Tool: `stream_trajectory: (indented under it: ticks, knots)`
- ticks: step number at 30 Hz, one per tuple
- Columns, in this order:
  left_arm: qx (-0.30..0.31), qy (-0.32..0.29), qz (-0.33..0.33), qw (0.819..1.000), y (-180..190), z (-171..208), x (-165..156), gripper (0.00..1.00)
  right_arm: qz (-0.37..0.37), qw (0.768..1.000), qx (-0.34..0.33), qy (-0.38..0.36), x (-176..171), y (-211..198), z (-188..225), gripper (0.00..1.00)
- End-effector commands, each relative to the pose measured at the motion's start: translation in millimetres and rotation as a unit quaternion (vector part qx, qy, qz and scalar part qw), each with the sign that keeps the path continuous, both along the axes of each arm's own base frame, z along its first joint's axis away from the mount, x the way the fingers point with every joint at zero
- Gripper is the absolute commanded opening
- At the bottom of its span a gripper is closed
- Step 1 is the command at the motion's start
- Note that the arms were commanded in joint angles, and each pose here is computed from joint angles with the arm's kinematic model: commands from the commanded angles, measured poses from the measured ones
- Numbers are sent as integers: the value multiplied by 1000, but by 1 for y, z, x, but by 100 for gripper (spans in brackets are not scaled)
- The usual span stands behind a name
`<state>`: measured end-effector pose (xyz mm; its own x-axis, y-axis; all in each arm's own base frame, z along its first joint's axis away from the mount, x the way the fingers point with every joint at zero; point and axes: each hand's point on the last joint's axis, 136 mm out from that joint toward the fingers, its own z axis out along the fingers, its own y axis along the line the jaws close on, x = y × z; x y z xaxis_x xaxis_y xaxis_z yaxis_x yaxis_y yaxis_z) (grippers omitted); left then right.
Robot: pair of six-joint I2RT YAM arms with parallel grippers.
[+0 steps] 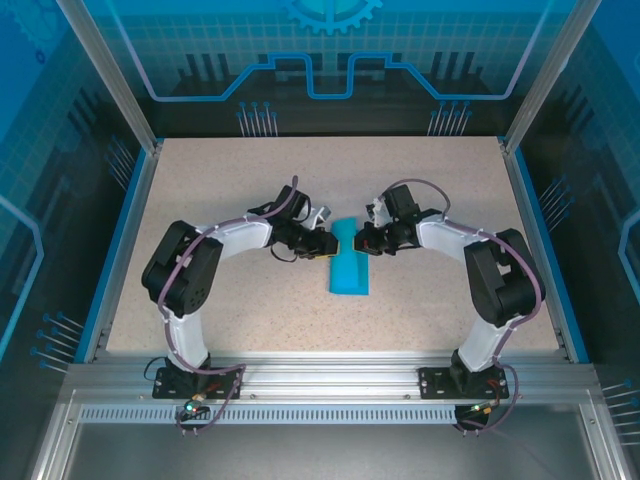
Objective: Fold a paper plane with a square sheet of paper (fold left side to right side)
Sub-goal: First fold in half a square sheet of paper at the center of the table.
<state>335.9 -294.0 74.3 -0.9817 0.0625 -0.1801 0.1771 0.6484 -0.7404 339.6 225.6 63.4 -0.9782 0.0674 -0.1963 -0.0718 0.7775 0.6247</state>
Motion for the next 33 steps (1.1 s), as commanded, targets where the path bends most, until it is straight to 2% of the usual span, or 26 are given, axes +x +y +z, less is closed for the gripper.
stream_trajectory:
  ticks: [1, 5, 10, 21, 26, 28, 33]
  knots:
    - [32, -14, 4, 999, 8, 8, -1, 33, 4, 997, -74, 20, -7, -17, -16, 0]
    - [53, 0, 15, 998, 12, -4, 2, 45, 0, 994, -100, 31, -10, -26, -25, 0]
    - [71, 11, 11, 997, 6, -13, 3, 48, -4, 993, -117, 34, -10, -31, -31, 1]
    - [107, 44, 12, 993, -5, -37, 4, 49, -1, 992, -120, 37, -10, -29, -36, 2]
    - [126, 60, 19, 990, -5, -50, 3, 45, -3, 992, -122, 38, -10, -30, -37, 4]
    - [131, 65, 21, 989, -5, -54, 3, 43, -3, 992, -121, 37, -10, -30, -37, 7]
    - [146, 71, 21, 986, -4, -63, -1, 42, -14, 991, -129, 18, -8, -35, -29, 22]
